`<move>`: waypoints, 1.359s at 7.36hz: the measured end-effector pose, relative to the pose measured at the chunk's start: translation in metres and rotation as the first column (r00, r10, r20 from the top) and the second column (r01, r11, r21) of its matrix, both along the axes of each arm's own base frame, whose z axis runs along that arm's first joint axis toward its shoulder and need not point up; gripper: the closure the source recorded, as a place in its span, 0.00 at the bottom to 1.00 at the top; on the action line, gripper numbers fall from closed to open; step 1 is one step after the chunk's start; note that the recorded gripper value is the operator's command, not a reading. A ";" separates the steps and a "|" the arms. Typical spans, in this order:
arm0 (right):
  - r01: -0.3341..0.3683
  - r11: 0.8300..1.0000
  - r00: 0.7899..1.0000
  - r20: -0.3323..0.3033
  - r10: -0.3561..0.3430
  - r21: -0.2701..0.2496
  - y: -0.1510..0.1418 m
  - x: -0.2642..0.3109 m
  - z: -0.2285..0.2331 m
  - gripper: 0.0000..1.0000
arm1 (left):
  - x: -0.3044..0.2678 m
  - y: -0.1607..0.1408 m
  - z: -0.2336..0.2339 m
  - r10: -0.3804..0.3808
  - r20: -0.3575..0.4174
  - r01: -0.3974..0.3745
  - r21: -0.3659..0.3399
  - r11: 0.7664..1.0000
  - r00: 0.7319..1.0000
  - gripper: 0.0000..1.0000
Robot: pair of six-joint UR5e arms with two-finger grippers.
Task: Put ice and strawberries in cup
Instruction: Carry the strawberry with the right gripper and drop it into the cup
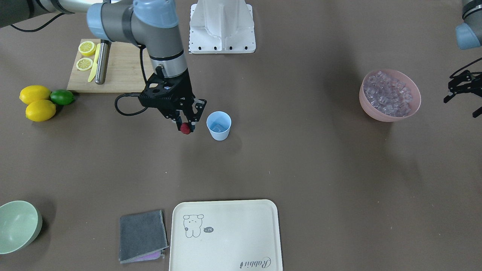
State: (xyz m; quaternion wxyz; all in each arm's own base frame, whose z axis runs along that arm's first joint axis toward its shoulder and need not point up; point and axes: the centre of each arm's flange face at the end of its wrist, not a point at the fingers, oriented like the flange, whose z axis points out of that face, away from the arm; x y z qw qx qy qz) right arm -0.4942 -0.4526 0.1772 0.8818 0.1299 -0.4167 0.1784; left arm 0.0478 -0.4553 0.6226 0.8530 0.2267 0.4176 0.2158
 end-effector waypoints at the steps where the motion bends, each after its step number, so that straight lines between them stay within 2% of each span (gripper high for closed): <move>1: 0.018 1.000 1.000 -0.003 -0.018 0.011 0.018 -0.021 -0.007 1.00 | 0.000 0.000 -0.001 0.000 -0.001 0.000 0.002 1.000 1.000 0.01; 3: 0.040 0.999 0.999 -0.018 -0.040 0.017 0.030 -0.055 -0.016 1.00 | 0.000 0.000 -0.002 0.001 -0.001 -0.001 0.005 1.000 1.000 0.01; 4: 0.045 0.999 0.999 -0.027 -0.045 0.014 0.031 -0.066 -0.017 0.90 | 0.000 0.000 -0.002 0.000 -0.002 0.000 0.010 1.000 1.000 0.01; 5: 0.050 0.999 0.998 -0.031 -0.049 0.013 0.031 -0.073 -0.018 0.20 | 0.000 0.000 -0.003 -0.001 -0.004 0.001 0.018 1.000 1.000 0.01; 6: 0.050 0.999 0.998 -0.031 -0.050 0.010 0.032 -0.076 -0.019 0.01 | 0.000 0.000 -0.003 -0.002 -0.005 0.002 0.023 1.000 1.000 0.01; 10: 0.056 0.998 0.998 -0.019 -0.056 -0.011 0.034 -0.075 -0.018 0.01 | 0.000 0.001 -0.002 0.000 -0.006 0.001 0.026 1.000 1.000 0.01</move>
